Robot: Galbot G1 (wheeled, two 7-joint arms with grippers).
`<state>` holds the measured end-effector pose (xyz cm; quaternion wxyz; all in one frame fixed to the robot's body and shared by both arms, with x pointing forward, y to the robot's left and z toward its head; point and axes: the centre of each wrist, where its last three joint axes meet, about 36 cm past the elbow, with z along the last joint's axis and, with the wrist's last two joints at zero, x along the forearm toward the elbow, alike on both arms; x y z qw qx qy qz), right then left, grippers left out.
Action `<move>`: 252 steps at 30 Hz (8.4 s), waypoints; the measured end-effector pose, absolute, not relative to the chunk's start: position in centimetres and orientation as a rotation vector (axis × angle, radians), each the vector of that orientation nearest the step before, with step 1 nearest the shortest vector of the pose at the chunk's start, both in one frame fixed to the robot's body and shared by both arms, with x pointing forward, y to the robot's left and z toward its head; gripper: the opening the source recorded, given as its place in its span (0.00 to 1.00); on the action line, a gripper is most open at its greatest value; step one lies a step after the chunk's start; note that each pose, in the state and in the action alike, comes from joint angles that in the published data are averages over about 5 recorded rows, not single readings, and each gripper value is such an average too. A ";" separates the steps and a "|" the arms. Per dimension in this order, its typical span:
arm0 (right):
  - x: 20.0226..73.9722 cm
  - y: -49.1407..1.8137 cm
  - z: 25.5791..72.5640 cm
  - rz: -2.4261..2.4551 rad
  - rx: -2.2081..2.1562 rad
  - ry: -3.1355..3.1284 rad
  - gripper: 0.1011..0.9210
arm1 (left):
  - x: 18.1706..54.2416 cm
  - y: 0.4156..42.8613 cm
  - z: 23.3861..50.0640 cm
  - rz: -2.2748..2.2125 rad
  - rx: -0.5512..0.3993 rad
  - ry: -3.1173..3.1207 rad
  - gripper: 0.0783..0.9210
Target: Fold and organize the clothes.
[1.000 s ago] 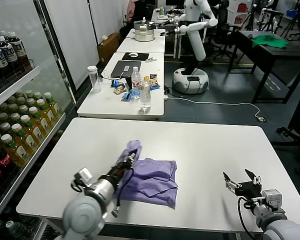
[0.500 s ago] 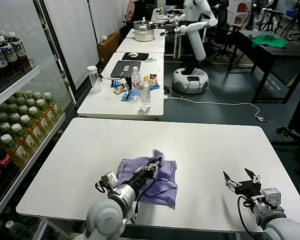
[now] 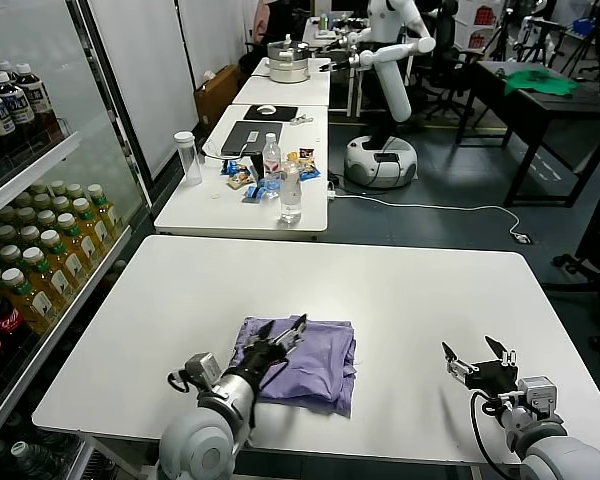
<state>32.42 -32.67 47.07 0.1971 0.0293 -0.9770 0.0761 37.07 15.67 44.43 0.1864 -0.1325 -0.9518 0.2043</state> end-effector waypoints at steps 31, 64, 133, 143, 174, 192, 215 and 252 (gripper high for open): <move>31.7 -32.2 47.7 0.217 0.081 -2.751 0.88 | 38.0 17.7 37.8 0.079 -0.077 -2.680 0.54; 32.2 -31.8 47.3 0.190 0.074 -2.767 0.88 | 40.6 31.9 47.0 1.236 -0.048 -2.508 0.03; 35.7 -21.2 45.2 -0.103 0.292 -2.786 0.88 | 34.7 16.7 43.9 0.003 -0.114 -3.045 0.88; 37.8 -13.8 42.3 -0.251 0.371 -2.674 0.88 | 33.3 19.8 43.4 -0.060 0.048 -3.070 0.88; 43.8 -10.1 40.4 -0.278 0.321 -2.597 0.05 | 31.8 21.5 42.4 -0.105 0.140 -3.056 0.88; 51.1 -20.7 43.2 0.215 0.268 -2.721 0.03 | 31.0 21.0 42.2 -0.091 0.111 -3.057 0.88; 45.6 -30.0 45.4 0.430 0.115 -2.936 0.68 | 30.1 19.9 42.6 -0.040 0.038 -3.087 0.88; 28.1 -29.4 46.0 0.238 0.042 -3.082 0.88 | 27.9 18.8 44.3 0.157 -0.285 -3.052 0.88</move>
